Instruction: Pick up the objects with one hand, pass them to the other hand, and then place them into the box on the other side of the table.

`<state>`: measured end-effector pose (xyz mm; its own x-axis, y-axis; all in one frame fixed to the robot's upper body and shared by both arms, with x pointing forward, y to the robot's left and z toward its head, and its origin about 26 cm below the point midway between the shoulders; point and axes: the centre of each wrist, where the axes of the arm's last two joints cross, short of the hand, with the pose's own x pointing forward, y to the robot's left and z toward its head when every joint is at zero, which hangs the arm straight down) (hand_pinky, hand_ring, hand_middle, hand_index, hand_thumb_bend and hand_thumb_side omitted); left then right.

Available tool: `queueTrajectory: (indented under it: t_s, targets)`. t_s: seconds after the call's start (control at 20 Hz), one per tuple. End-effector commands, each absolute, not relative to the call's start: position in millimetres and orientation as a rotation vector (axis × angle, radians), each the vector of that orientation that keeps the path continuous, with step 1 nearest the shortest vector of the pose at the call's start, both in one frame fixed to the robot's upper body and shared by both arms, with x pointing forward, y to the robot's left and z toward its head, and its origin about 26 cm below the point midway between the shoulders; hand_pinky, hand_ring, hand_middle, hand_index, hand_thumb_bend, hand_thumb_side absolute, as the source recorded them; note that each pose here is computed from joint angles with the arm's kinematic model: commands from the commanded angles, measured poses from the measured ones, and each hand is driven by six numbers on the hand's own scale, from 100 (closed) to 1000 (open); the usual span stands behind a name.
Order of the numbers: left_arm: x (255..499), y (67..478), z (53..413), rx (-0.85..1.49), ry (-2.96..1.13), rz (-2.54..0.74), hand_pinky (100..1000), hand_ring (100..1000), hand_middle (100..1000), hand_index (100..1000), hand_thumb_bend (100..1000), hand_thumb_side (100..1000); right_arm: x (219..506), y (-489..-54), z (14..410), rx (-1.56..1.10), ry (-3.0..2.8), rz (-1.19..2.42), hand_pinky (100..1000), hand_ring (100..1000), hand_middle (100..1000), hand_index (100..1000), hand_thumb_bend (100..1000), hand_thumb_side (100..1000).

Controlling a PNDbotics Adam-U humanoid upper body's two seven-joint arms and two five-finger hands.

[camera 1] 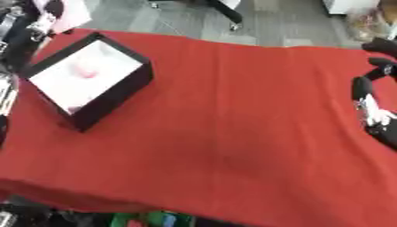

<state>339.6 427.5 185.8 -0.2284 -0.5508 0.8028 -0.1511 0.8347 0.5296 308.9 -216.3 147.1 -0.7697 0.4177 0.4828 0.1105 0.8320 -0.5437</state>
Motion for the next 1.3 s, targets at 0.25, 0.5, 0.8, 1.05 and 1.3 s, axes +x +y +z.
queueTrajectory:
  t_s: [0.25, 0.5, 0.8, 1.05, 1.3]
  targets:
    - [337.2, 481.7, 194.2, 0.978, -1.416, -0.542, 824, 678, 698, 914, 663, 229, 310.4, -209.5, 150.6, -0.353, -2.422, 0.681, 839, 480, 783, 903, 181, 669]
    - [335.0, 507.0, 181.9, 1.180, -1.234, -0.561, 869, 767, 847, 974, 757, 392, 310.8, -207.6, 148.9, -0.337, -2.416, 0.683, 837, 476, 781, 902, 176, 675]
    - [334.0, 506.3, 199.5, 1.340, -1.370, -0.514, 863, 825, 841, 967, 560, 257, 311.1, -210.6, 144.6, -0.350, -2.398, 0.671, 833, 469, 779, 901, 166, 683]
    - [326.6, 491.8, 217.9, 1.434, -1.604, -0.470, 849, 829, 804, 941, 379, 123, 311.3, -212.0, 140.9, -0.359, -2.391, 0.650, 832, 469, 778, 899, 165, 680]
    - [321.6, 467.0, 216.7, 1.408, -1.814, -0.429, 819, 898, 744, 895, 100, 573, 311.5, -210.1, 137.0, -0.362, -2.397, 0.597, 827, 467, 774, 894, 155, 666]
